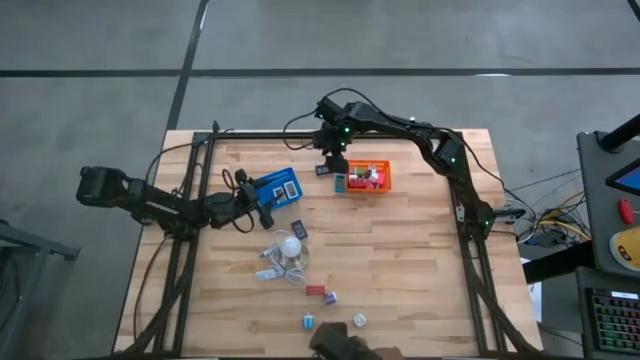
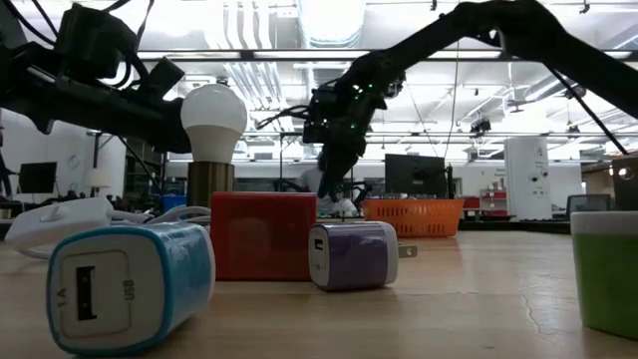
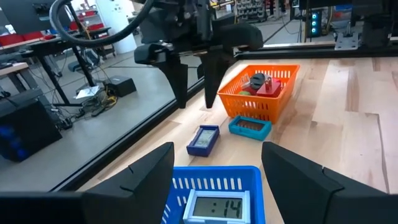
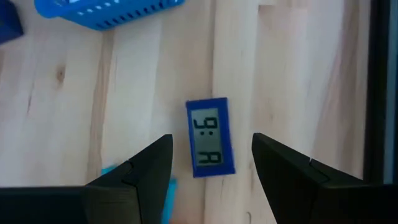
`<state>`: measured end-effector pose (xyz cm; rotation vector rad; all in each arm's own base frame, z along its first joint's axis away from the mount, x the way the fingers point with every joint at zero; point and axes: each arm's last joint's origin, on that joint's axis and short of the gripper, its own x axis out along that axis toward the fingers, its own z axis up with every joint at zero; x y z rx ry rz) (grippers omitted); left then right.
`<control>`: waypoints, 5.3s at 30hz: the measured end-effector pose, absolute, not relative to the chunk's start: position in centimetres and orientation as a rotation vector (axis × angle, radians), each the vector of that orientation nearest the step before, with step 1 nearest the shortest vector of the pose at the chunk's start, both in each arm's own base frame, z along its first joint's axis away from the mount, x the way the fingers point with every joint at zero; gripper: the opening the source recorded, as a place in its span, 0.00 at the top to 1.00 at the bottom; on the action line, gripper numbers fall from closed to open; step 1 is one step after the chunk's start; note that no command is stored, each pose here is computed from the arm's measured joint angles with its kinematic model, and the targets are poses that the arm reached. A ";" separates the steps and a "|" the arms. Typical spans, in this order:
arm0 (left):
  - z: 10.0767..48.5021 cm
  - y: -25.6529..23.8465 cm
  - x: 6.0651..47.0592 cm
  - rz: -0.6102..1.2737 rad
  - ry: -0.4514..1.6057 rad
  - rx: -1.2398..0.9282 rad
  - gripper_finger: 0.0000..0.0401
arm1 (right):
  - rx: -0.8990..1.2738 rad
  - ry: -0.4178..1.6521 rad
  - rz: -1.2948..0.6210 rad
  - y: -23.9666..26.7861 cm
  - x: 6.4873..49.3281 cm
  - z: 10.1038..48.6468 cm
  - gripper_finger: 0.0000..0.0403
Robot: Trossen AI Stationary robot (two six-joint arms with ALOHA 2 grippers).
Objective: Pick & Place Office items
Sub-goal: Put the top blue timer into the blue bin
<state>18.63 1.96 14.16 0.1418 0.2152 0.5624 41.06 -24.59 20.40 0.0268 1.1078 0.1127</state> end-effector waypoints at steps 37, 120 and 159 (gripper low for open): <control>14.3 1.8 18.7 0.509 0.195 0.121 0.38 | 0.022 1.272 0.094 -23.8 42.1 15.8 0.13; 13.9 2.0 18.2 0.558 0.230 0.129 0.38 | -0.282 1.035 0.103 -13.9 46.0 23.5 0.66; 15.3 4.1 18.0 0.723 -0.093 -0.386 0.38 | -0.774 0.866 -0.158 -8.3 49.8 25.1 0.66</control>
